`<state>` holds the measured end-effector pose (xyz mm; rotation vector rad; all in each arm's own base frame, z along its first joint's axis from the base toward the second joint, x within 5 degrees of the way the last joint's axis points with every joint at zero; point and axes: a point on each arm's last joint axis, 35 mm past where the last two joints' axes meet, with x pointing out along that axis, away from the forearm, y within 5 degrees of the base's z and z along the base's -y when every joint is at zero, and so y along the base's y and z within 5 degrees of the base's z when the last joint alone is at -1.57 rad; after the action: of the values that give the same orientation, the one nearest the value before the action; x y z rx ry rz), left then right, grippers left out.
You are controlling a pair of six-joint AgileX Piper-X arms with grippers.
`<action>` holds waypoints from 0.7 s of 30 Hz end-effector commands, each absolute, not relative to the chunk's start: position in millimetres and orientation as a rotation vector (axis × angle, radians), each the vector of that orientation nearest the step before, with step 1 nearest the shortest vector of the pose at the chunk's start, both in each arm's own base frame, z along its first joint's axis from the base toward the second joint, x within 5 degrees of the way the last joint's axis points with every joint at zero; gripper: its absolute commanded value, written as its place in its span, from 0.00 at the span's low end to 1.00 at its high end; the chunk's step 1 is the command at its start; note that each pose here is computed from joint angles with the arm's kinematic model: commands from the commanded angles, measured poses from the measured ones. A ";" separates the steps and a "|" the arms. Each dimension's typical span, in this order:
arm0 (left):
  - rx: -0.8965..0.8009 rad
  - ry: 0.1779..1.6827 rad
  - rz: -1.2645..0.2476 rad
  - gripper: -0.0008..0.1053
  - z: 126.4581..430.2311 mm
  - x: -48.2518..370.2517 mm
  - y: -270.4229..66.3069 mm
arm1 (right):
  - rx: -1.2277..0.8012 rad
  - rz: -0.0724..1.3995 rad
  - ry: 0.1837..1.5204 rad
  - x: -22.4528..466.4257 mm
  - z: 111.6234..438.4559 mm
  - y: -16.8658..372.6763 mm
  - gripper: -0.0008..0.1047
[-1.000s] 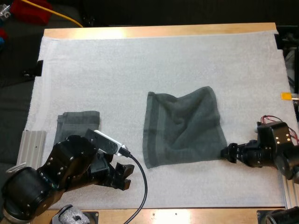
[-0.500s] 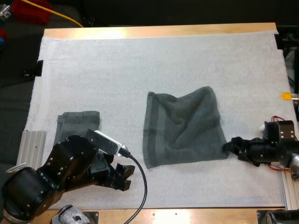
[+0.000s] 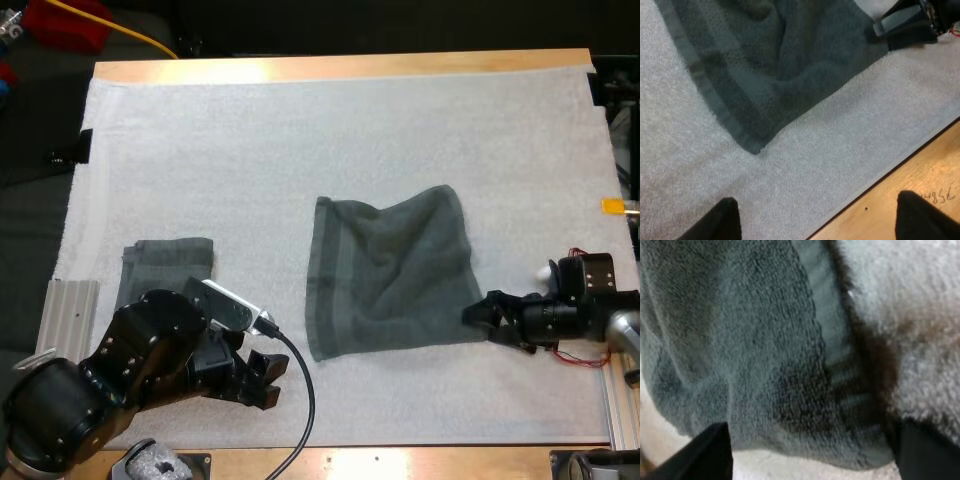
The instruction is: Pick towel from pile, fold and stack
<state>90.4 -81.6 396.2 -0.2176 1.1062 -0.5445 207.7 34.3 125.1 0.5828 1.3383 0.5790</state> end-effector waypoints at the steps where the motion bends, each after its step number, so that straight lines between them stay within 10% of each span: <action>1: -0.224 1.106 -0.546 0.59 397.0 89.4 -81.2 | 0.594 0.585 1.368 205.1 117.9 34.4 0.66; 7: -0.224 1.106 -0.546 0.59 397.0 89.4 -81.2 | 0.611 0.584 1.390 203.9 115.3 34.5 0.63; 21: -0.244 1.102 -0.531 0.67 393.3 92.7 -83.5 | 0.509 0.486 1.395 199.0 123.6 30.8 0.01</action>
<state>92.5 -83.3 392.9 -0.2370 1.1064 -0.5362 199.7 31.2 121.8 0.5264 1.3995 0.4853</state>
